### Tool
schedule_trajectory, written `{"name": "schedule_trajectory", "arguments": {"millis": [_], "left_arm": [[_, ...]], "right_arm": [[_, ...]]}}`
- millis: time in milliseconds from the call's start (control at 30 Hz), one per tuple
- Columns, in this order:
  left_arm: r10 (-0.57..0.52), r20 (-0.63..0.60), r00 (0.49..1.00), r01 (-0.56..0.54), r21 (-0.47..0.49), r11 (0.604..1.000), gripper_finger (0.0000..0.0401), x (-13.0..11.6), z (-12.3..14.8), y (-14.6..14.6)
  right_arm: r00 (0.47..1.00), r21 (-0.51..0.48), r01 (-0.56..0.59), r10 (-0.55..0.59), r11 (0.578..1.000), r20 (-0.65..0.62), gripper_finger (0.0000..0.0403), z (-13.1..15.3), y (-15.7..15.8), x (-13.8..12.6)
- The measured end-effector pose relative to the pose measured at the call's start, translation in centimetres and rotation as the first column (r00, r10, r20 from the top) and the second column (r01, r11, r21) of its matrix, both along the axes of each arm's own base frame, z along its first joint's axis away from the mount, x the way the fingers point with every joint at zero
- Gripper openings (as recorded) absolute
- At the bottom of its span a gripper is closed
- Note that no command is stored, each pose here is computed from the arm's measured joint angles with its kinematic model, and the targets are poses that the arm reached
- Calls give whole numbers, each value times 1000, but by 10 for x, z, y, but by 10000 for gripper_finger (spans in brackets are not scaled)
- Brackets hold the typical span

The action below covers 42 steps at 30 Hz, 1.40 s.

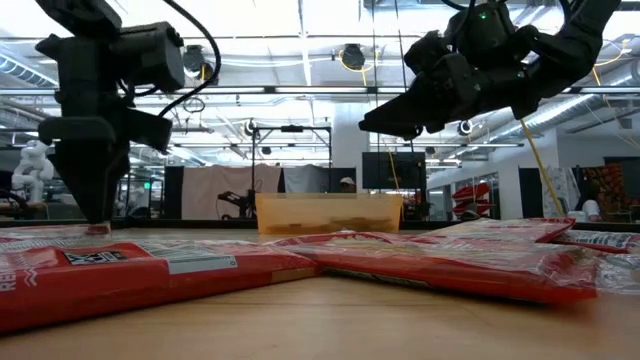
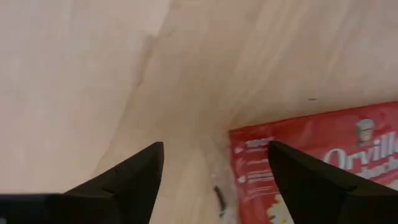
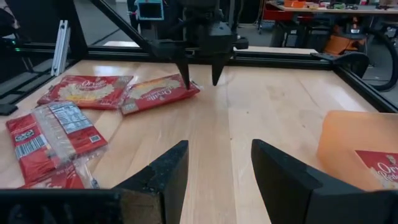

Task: Sort popcorn bags into baskets
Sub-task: Put the popcorn pack into the orange bin

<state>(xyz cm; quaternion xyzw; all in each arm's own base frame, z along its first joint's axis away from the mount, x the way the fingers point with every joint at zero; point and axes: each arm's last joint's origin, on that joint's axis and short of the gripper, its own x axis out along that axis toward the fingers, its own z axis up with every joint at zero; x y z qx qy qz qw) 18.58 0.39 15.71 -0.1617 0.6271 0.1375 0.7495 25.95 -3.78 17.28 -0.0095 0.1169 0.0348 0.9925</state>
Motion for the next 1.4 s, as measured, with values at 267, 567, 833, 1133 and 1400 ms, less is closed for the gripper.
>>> {"name": "schedule_trajectory", "arguments": {"millis": [267,567,833,1133,1400], "left_arm": [[-37,13,999,38,-66,997,252,-1,0,14],[-47,74,996,57,-129,990,183,-7,-21,9],[-121,119,986,132,-89,987,20,0,-16,5],[-160,245,956,119,172,978,5,31,30,20],[-161,484,860,-19,345,938,4,39,93,34]], "right_arm": [[1000,-4,-1,1,1000,0,166,0,0,0],[1000,-4,-1,1,1000,0,166,0,0,0],[1000,1,1,-1,1000,25,166,3,0,1],[983,24,164,-166,986,80,166,8,-5,2],[971,-17,218,-215,976,108,167,11,0,3]]}}
